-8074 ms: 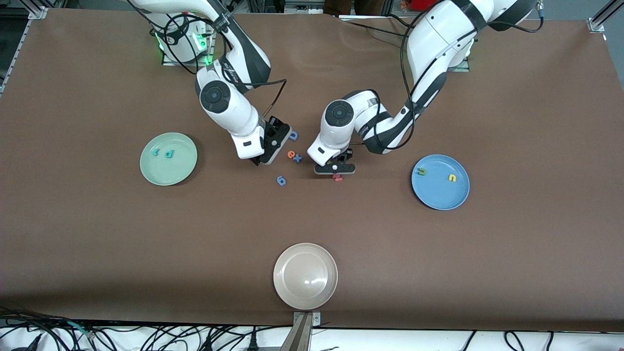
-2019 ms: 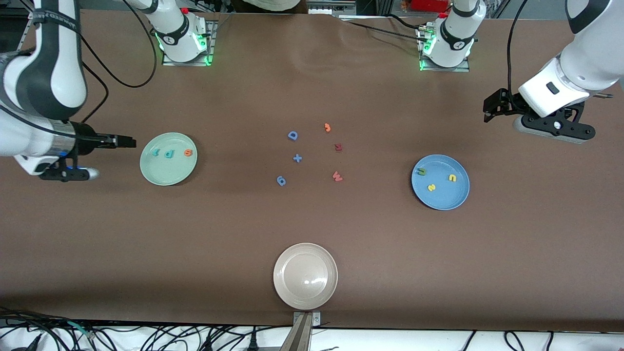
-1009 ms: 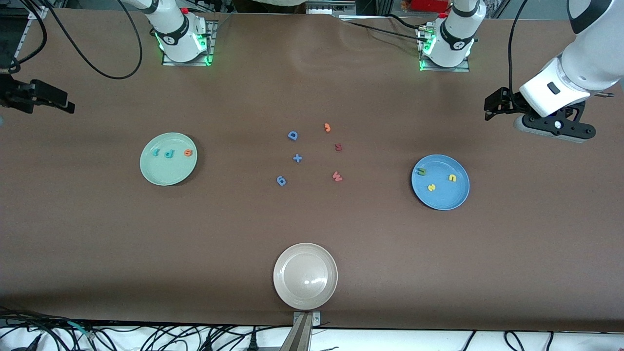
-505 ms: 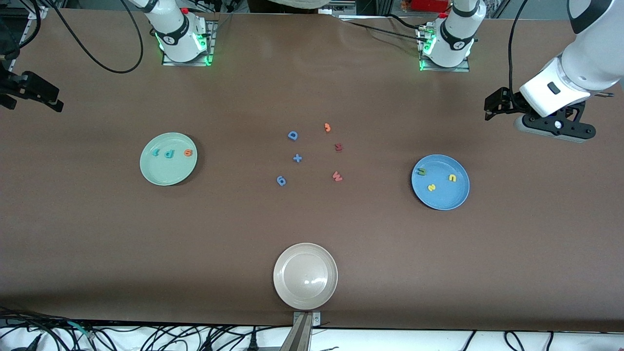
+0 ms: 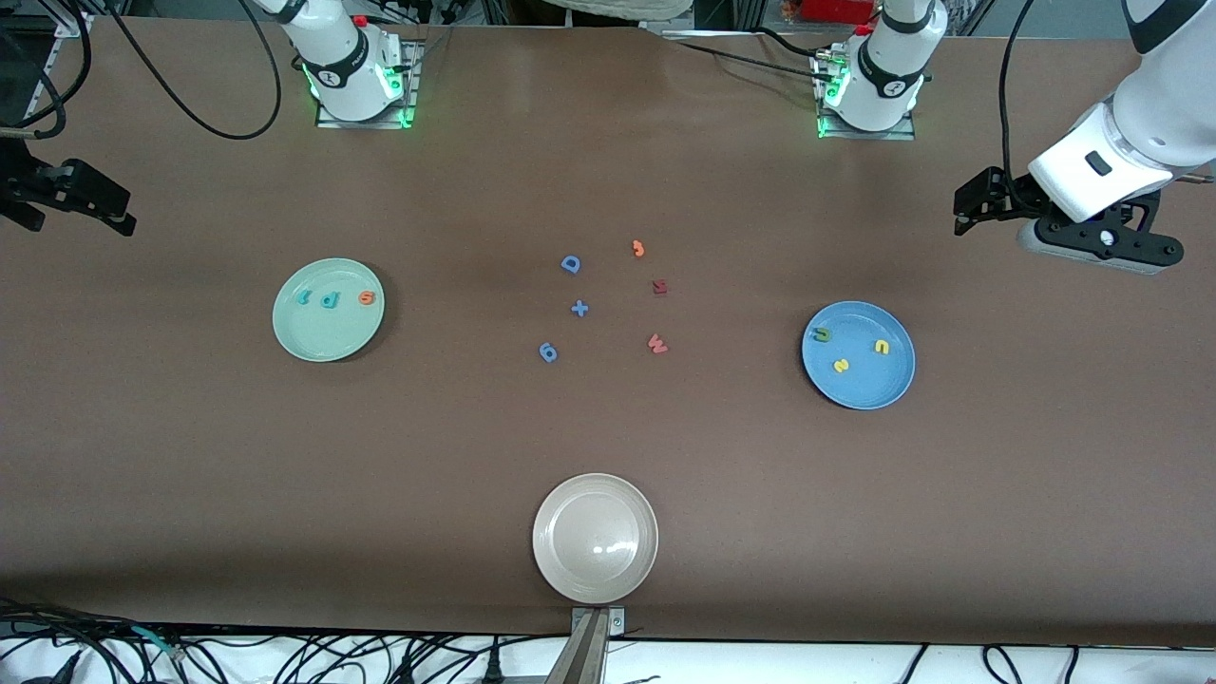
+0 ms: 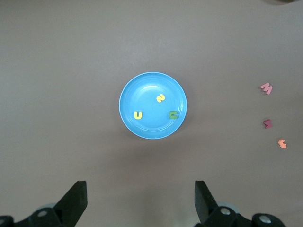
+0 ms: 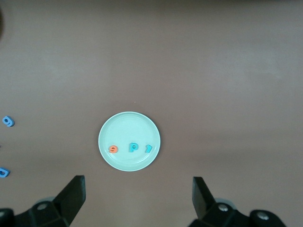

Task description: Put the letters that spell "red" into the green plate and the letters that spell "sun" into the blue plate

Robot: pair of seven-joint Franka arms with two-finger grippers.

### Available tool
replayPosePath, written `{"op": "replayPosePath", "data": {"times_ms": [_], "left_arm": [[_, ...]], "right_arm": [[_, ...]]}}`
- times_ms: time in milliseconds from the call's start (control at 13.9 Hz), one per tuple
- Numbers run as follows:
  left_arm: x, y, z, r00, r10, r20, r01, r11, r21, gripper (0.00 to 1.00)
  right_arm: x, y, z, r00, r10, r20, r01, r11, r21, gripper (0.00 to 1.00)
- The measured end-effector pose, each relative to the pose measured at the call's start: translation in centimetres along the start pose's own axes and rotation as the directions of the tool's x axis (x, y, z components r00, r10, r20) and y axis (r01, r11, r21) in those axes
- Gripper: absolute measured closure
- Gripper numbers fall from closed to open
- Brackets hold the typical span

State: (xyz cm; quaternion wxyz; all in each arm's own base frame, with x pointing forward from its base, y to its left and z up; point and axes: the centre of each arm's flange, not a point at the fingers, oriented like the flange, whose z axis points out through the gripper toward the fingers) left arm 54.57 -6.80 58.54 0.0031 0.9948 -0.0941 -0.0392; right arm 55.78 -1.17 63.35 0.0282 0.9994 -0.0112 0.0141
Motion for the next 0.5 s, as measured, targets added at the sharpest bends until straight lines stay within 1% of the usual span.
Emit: {"op": "replayPosePath", "data": {"times_ms": [288, 505], "left_arm": [[-0.1, -1.7, 0.0, 0.997, -0.080, -0.001, 0.080, 0.997, -0.002, 0.00], [-0.2, -2.5, 0.0, 0.994, -0.109, -0.001, 0.109, 0.994, -0.003, 0.00]], "right_arm": [[0.3, -0.2, 0.4, 1.000, -0.004, -0.010, 0.004, 1.000, 0.000, 0.00], [0.4, -0.3, 0.1, 1.000, -0.005, -0.028, 0.005, 1.000, 0.000, 0.00]]}}
